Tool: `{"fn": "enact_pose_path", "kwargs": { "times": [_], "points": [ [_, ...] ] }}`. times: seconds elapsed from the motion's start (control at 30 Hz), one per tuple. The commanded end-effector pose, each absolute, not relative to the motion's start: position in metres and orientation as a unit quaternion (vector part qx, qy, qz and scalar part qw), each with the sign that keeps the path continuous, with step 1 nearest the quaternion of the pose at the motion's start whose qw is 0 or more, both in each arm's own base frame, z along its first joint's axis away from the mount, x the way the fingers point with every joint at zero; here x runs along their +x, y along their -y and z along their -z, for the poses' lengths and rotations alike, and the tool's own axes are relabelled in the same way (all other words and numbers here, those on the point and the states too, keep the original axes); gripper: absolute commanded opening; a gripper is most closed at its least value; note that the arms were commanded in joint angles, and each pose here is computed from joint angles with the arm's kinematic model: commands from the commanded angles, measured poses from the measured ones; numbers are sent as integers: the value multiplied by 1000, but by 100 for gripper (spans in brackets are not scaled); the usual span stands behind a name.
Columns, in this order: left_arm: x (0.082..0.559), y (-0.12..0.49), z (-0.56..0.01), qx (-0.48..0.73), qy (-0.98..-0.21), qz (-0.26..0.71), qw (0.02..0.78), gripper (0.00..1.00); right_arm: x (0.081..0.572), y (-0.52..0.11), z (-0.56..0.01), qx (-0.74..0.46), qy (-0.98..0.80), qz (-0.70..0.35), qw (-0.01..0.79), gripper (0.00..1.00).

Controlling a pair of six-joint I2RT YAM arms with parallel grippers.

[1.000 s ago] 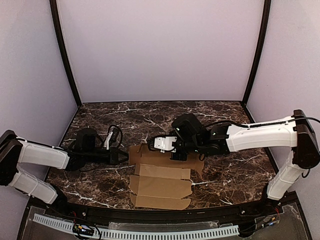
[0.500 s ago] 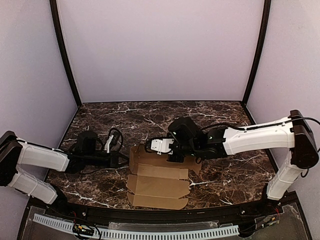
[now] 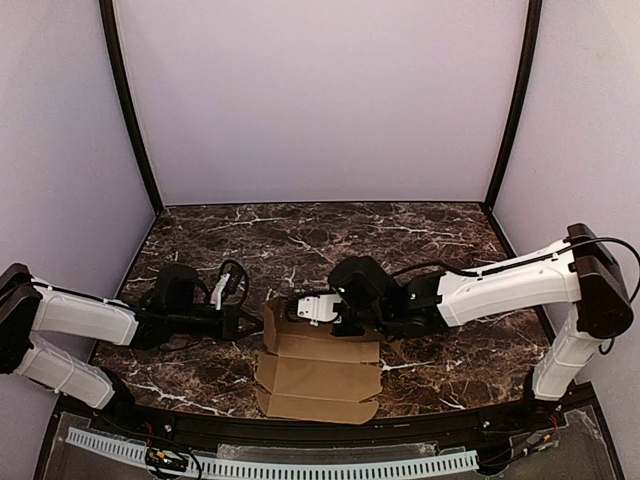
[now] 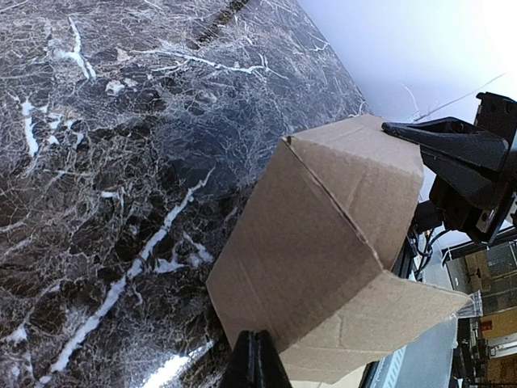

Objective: Fold the paper box

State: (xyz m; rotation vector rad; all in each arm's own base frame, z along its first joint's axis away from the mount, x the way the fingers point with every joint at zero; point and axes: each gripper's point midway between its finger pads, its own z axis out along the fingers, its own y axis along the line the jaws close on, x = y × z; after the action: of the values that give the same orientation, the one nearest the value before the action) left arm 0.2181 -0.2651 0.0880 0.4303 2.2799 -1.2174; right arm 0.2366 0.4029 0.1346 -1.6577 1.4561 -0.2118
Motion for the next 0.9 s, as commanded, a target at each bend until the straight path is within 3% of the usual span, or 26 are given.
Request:
{"fn": "enact_pose_path", "kwargs": {
  "times": [0.0,0.87],
  "points": [
    [208,260,-78,169,-848,436,250,1,236,-408,-133,-662,-575,112,467,0],
    [192,259,-68,191,-851,427,240,1,214,-414,-123,-654,-479,238,535,0]
  ]
}}
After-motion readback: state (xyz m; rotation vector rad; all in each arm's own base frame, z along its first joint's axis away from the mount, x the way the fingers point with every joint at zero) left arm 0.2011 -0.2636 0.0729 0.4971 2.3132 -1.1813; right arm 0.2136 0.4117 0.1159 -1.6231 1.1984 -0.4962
